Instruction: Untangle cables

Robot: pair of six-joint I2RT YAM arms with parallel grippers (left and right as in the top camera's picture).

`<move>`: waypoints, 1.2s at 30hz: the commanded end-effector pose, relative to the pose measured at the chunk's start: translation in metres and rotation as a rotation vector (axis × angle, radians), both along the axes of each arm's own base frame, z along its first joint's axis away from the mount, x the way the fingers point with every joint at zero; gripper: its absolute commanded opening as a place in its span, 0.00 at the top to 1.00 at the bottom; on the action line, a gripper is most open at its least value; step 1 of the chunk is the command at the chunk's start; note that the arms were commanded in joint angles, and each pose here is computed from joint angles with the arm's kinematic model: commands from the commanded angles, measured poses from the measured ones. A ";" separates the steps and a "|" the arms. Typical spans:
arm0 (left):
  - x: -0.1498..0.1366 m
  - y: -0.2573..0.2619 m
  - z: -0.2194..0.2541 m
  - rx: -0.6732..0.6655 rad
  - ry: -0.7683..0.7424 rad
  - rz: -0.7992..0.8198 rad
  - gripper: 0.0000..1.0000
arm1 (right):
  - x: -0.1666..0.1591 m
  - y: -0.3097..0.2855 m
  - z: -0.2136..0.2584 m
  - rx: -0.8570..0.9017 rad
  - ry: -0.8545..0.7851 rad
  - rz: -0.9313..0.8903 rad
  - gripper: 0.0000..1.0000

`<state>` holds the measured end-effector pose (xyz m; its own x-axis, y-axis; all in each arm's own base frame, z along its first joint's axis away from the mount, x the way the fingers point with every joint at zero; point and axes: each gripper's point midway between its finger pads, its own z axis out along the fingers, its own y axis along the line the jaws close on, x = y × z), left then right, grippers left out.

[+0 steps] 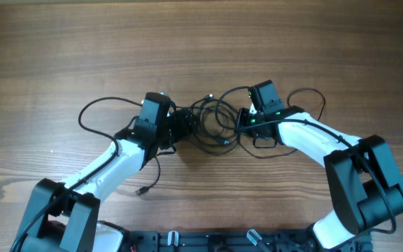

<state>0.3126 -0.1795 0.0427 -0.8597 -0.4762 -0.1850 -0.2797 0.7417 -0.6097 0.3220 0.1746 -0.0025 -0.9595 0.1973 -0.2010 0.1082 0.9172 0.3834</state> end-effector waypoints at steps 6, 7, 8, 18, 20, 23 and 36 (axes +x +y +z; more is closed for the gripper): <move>-0.008 -0.055 0.029 -0.139 -0.146 -0.263 0.00 | -0.036 0.068 0.159 0.389 -0.373 0.628 0.96; -0.006 -0.057 0.034 -0.156 -0.164 -0.275 0.00 | -0.041 0.066 0.166 0.376 -0.407 0.664 0.95; -0.005 -0.061 0.039 -0.182 -0.179 -0.290 0.00 | -0.045 0.064 0.172 0.362 -0.440 0.701 0.95; -0.004 -0.045 0.024 -0.100 -0.139 -0.228 0.96 | -0.049 0.061 0.200 0.402 -0.518 0.757 0.95; -0.003 -0.029 0.010 -0.014 -0.108 -0.171 0.96 | -0.047 0.058 0.205 0.400 -0.531 0.743 0.95; 0.001 0.000 -0.005 0.123 -0.084 -0.076 0.96 | -0.030 0.040 0.191 0.299 -0.483 0.609 0.95; 0.001 0.164 -0.030 0.092 0.188 0.393 0.96 | -0.005 -0.162 0.139 -0.535 -0.245 -0.421 0.95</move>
<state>0.3160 -0.0271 0.0128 -0.6653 -0.7271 -0.1694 -0.6233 0.6659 -0.4100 0.3046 0.0377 0.1154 -0.8322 0.2821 -0.4773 0.3448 0.9375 -0.0471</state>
